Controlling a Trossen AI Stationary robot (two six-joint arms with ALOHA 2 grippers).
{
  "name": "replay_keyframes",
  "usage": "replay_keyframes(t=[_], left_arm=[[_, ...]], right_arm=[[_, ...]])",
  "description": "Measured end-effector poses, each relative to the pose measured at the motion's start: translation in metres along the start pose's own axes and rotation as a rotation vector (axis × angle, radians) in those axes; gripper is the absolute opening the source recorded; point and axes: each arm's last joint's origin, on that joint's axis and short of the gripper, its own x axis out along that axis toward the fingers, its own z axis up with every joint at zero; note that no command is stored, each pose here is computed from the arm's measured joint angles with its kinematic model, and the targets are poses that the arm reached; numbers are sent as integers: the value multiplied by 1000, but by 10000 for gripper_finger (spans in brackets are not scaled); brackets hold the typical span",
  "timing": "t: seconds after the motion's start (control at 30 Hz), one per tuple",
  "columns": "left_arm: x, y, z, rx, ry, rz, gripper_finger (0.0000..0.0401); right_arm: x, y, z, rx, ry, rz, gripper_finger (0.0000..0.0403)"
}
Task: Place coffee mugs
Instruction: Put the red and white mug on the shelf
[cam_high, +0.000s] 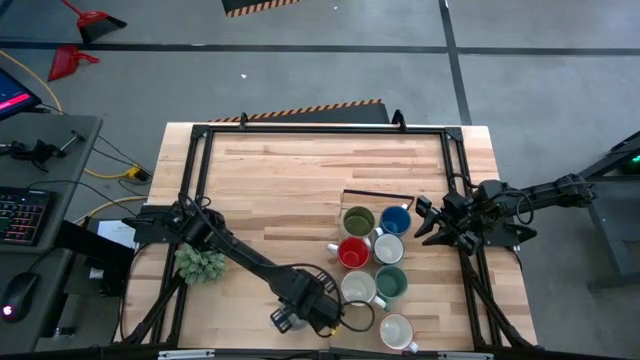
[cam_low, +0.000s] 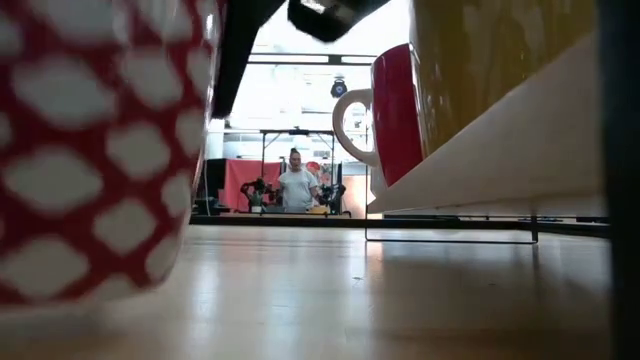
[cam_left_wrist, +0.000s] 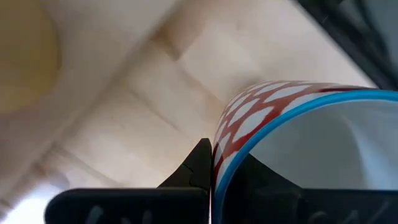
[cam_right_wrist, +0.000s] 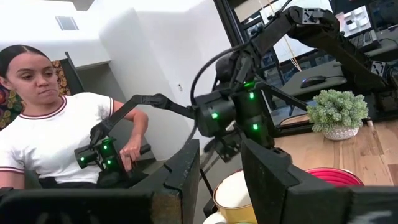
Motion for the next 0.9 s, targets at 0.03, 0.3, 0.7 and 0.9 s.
replay_keyframes(t=[0.03, 0.3, 0.7, 0.9], left_arm=[[1, 0, -1, -1, 10, 1, 9], [1, 0, 0, -28, -1, 8, 9], [-1, 0, 0, -60, -2, 14, 61], [-1, 0, -1, -112, 15, 15, 86]], right_arm=[[0, 0, 0, 0, 0, 0, 108], [0, 0, 0, 0, 0, 0, 108], [0, 0, 0, 0, 0, 0, 108], [0, 0, 0, 0, 0, 0, 108]])
